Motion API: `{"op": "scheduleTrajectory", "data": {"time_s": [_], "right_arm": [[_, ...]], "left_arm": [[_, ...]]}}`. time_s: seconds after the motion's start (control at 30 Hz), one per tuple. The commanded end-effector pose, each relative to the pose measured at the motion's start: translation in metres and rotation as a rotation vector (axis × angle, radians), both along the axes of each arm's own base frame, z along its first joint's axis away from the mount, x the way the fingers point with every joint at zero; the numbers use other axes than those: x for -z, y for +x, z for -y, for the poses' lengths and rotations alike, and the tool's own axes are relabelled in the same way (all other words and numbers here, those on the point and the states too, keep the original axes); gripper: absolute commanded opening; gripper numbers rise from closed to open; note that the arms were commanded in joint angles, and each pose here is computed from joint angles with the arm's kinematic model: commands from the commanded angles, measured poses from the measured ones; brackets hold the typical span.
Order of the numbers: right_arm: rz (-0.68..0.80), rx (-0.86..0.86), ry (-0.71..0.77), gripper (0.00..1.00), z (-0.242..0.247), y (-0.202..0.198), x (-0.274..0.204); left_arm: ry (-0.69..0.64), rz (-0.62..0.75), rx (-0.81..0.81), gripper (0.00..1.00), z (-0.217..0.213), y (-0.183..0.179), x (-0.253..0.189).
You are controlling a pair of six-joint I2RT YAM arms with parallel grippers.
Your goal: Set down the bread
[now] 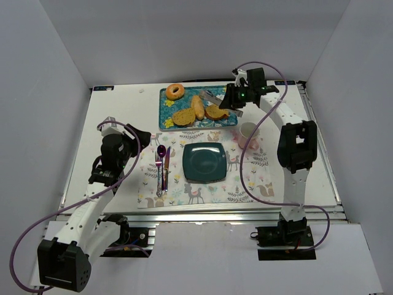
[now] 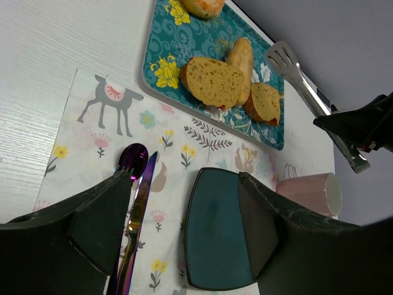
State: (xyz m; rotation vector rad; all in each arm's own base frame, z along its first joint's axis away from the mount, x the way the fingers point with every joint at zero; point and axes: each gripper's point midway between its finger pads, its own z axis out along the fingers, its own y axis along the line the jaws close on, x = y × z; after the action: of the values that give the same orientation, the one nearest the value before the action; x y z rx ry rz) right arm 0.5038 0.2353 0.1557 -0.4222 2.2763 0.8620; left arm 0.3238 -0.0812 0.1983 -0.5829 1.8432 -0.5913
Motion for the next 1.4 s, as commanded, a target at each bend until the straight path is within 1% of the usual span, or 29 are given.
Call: {"op": "scheduleTrajectory", "data": {"time_s": [0.0, 0.43, 0.67, 0.9, 1.07, 1.37], "right_arm": [[0.053, 0.005, 0.048, 0.43, -0.008, 0.015, -0.019], [-0.035, -0.016, 0.074, 0.43, -0.014, 0.007, 0.008], [-0.044, -0.011, 0.073, 0.46, -0.014, 0.007, 0.01], [-0.063, -0.009, 0.069, 0.46, -0.013, 0.005, 0.018], [-0.093, -0.005, 0.048, 0.46, -0.009, -0.003, 0.029], [-0.112, -0.008, 0.057, 0.45, -0.01, -0.008, 0.03]], "left_arm": [[-0.015, 0.022, -0.025, 0.79, -0.004, 0.003, -0.007], [-0.015, -0.004, -0.026, 0.79, -0.002, 0.009, 0.004], [-0.008, -0.011, -0.022, 0.79, -0.001, 0.012, 0.006], [-0.005, -0.016, -0.023, 0.79, -0.001, 0.014, 0.008], [-0.004, -0.017, -0.025, 0.79, -0.001, 0.015, 0.009], [-0.002, -0.017, -0.027, 0.8, -0.002, 0.016, 0.01]]}}
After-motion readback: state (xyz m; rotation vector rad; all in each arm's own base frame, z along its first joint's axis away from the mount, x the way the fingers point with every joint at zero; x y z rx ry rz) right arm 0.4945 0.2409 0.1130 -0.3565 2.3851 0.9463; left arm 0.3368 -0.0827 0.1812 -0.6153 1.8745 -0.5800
